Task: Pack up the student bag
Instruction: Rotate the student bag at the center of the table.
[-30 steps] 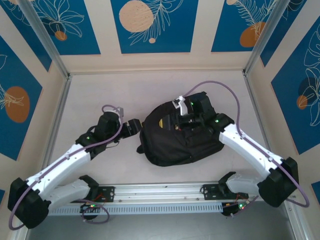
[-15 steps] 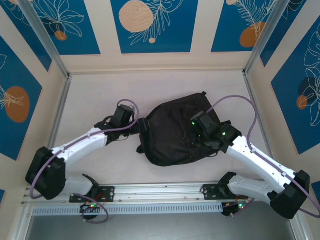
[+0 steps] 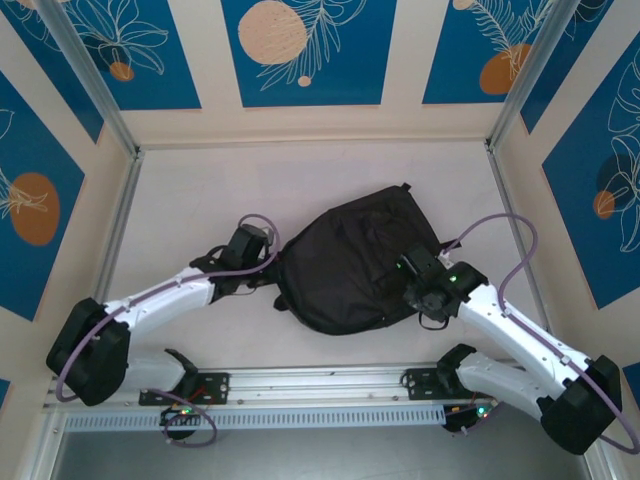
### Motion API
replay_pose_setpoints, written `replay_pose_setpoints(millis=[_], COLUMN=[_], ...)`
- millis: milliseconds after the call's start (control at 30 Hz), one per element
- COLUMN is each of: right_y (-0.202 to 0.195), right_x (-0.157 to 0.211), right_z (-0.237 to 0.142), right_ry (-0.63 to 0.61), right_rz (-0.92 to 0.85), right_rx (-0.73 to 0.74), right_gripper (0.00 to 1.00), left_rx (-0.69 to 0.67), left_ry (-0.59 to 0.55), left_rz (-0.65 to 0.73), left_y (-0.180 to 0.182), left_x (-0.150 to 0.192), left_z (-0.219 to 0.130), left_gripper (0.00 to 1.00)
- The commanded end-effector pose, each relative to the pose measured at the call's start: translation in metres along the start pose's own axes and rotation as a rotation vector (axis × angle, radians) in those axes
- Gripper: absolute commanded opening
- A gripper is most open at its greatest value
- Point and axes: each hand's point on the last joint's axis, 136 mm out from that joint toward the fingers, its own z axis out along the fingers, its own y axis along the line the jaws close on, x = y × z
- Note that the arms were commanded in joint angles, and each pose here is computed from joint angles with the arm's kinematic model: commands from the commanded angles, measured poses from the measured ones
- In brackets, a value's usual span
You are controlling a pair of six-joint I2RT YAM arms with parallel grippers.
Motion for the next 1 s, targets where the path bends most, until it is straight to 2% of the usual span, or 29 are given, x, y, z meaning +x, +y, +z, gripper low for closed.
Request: replay_pose_setpoints(millis=[0,133,233,333,367,433,500,533,600,667,833,967], right_y=[0.043,0.067,0.11,0.155,0.169,0.196,0.217,0.224,0.226,0.218,0.181,0.152], right_x=[-0.009,-0.043,-0.064,-0.082,-0.088,-0.096,-0.103,-0.107,-0.117,-0.126,-0.134,-0.119], right_z=[0.007,0.009,0.005,0.0,-0.002,-0.004,-0.007,-0.01,-0.012,-0.016,-0.032,-0.04], right_ry=[0.003,-0.051,-0.039,-0.035,-0.031,-0.005,0.027,0.033,0.017,-0.02,-0.118,-0.116], right_rz=[0.005,0.012,-0.042,-0.128,-0.146,-0.199,-0.235,-0.249,-0.259,-0.256,-0.233,-0.166], right_rx=[-0.209,-0.277,-0.42,-0.542,-0.562,-0.613,-0.641,-0.651,-0.615,-0.565,-0.464,-0.443], right_gripper=[0.41,0.4,0.41,0.43,0.44,0.46,0.48,0.49,0.5,0.52,0.56,0.56], left_rx=[0.051,0.064,0.101,0.19,0.228,0.297,0.348,0.352,0.34,0.305,0.223,0.278], left_ry=[0.048,0.073,0.062,0.065,0.068,0.103,0.15,0.161,0.16,0.147,0.134,0.122], left_rz=[0.008,0.05,0.067,0.098,0.127,0.202,0.297,0.336,0.388,0.426,0.485,0.473], left_y=[-0.006,-0.012,-0.022,-0.049,-0.063,-0.091,-0.115,-0.119,-0.119,-0.112,-0.084,-0.087], left_x=[0.017,0.036,0.051,0.069,0.076,0.092,0.102,0.105,0.103,0.099,0.096,0.091], left_z=[-0.005,-0.013,-0.025,-0.033,-0.036,-0.041,-0.052,-0.057,-0.069,-0.078,-0.094,-0.107], left_gripper=[0.0,0.0,0.0,0.0,0.03,0.19,0.41,0.46,0.56,0.62,0.65,0.64])
